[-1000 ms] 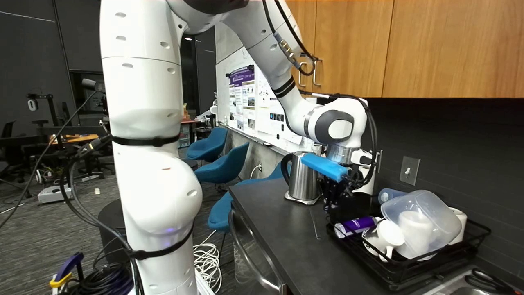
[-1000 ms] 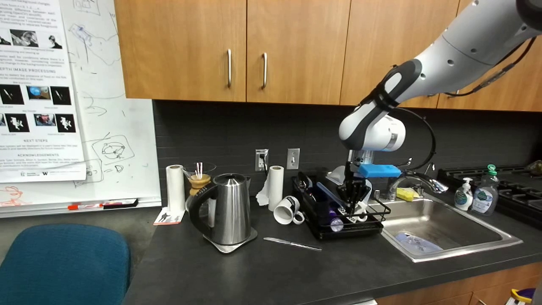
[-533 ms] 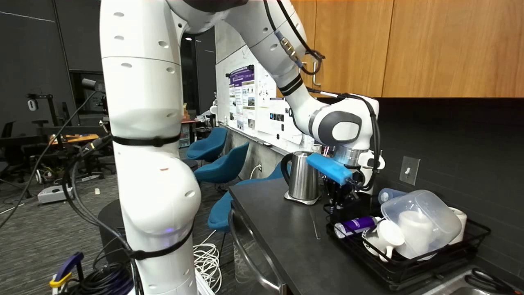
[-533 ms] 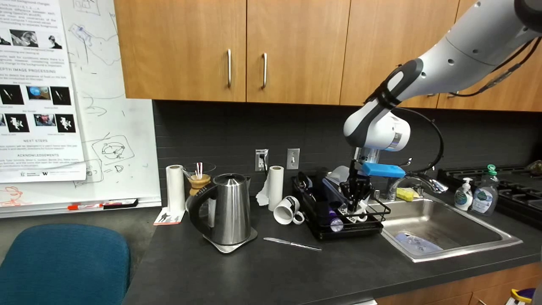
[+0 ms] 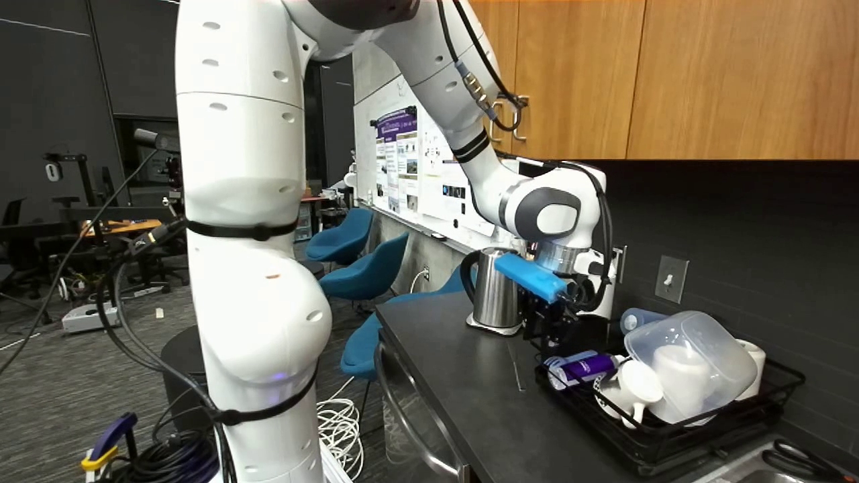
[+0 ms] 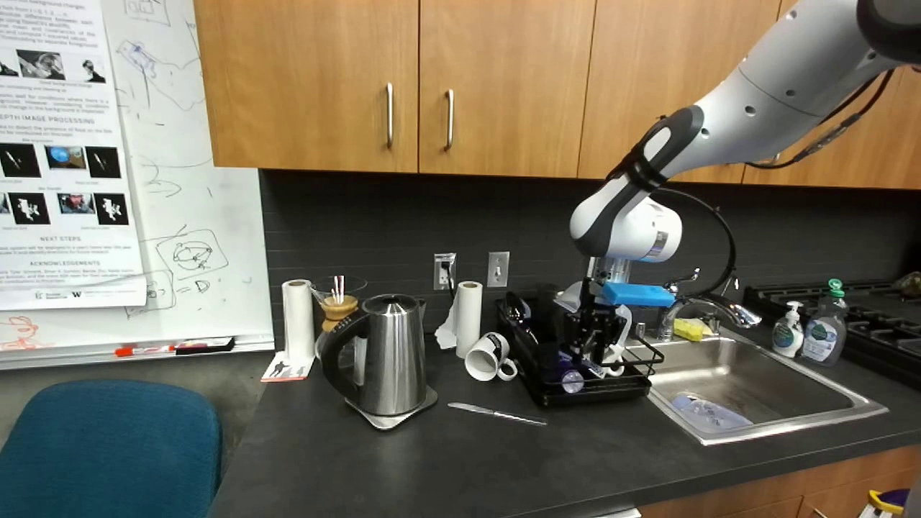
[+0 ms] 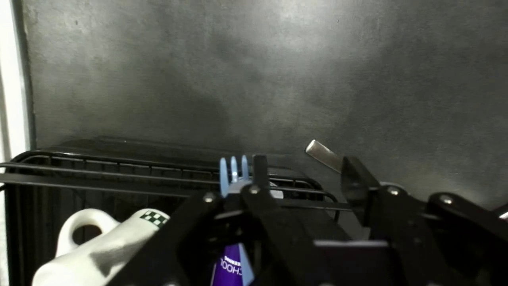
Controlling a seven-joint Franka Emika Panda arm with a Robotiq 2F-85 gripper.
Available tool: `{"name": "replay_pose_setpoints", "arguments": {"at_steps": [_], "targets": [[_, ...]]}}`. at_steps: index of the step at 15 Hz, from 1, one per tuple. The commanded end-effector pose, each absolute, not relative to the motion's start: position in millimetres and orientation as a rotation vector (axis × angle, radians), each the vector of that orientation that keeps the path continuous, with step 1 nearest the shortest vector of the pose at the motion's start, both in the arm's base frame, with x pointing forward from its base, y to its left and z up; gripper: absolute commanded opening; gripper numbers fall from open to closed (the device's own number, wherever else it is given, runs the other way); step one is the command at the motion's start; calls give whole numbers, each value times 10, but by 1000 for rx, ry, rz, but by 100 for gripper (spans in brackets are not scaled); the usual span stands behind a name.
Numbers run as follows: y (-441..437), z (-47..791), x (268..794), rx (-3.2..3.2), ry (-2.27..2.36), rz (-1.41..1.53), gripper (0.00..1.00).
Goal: Put the blue fork onto the dish rack
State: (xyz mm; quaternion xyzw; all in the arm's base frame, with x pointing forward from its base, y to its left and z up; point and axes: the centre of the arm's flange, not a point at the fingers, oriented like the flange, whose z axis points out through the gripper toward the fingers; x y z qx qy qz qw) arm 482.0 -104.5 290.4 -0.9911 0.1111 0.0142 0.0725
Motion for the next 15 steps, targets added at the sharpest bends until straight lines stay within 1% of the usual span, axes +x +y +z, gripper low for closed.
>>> {"name": "replay_pose_setpoints", "arguments": {"at_steps": [1,3,4,10,15], "targets": [[-933,2919,4926,-2996,291,47,83],[-776,2935,4929,-3020,222,50,97],[-671,2939,4920,-3038,174,53,100],[80,2620,4861,-3109,-157,185,100],[305,2367,4786,-3104,-243,291,100]]}}
